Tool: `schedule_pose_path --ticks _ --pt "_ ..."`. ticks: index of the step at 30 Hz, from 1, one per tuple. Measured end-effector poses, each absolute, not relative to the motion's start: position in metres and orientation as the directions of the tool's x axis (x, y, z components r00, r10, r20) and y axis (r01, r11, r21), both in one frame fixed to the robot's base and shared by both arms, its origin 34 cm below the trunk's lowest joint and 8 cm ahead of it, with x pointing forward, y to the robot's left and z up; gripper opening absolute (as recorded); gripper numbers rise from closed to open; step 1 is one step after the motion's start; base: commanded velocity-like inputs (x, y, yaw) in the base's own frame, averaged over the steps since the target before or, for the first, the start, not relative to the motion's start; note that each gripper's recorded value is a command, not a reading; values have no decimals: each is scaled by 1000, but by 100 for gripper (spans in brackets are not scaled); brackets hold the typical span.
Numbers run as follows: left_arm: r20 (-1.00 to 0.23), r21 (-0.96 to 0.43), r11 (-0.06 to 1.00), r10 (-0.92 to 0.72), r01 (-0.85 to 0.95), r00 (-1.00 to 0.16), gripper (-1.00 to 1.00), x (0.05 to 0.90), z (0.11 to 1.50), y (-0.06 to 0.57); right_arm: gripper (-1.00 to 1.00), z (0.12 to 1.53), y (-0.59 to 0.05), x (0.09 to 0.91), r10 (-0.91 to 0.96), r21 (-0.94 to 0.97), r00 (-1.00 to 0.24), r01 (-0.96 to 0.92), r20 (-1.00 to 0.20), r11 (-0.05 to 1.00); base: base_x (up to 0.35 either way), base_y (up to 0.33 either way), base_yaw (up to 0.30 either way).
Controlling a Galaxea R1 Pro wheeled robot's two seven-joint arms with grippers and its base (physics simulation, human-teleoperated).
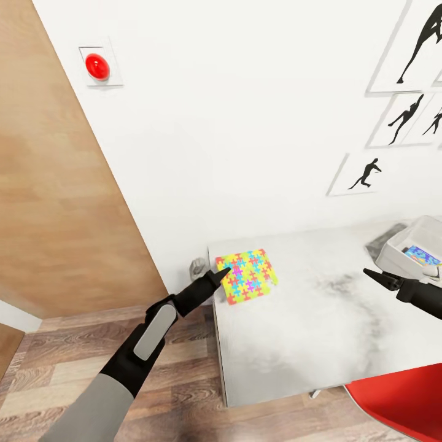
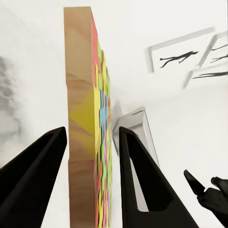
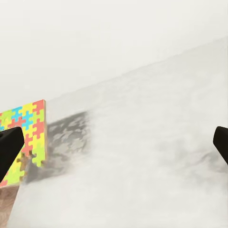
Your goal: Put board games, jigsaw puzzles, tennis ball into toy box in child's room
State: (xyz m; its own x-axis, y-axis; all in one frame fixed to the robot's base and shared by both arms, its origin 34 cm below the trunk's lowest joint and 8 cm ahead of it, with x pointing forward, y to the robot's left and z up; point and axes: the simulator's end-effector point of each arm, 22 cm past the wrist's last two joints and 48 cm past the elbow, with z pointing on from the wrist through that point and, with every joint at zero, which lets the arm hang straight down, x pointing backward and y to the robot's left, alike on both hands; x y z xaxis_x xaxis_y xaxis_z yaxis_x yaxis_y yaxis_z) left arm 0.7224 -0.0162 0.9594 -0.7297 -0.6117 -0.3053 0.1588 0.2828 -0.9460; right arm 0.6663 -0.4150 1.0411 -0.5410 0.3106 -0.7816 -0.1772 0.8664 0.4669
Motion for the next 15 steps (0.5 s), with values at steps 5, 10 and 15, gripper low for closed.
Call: schedule_pose_path --ticks 5,10,15 --pt "-312 -945 279 -613 171 -726 -100 724 965 -17 100 1041 -415 666 311 467 -541 -177 -782 866 0 0 0" --pt "-312 -945 279 -613 171 -726 -100 724 965 -17 100 1041 -415 666 311 467 -541 -177 -782 866 0 0 0" --pt "-312 -945 279 -613 171 -726 -100 724 965 -17 100 1041 -415 666 311 467 -541 -177 -782 866 0 0 0"
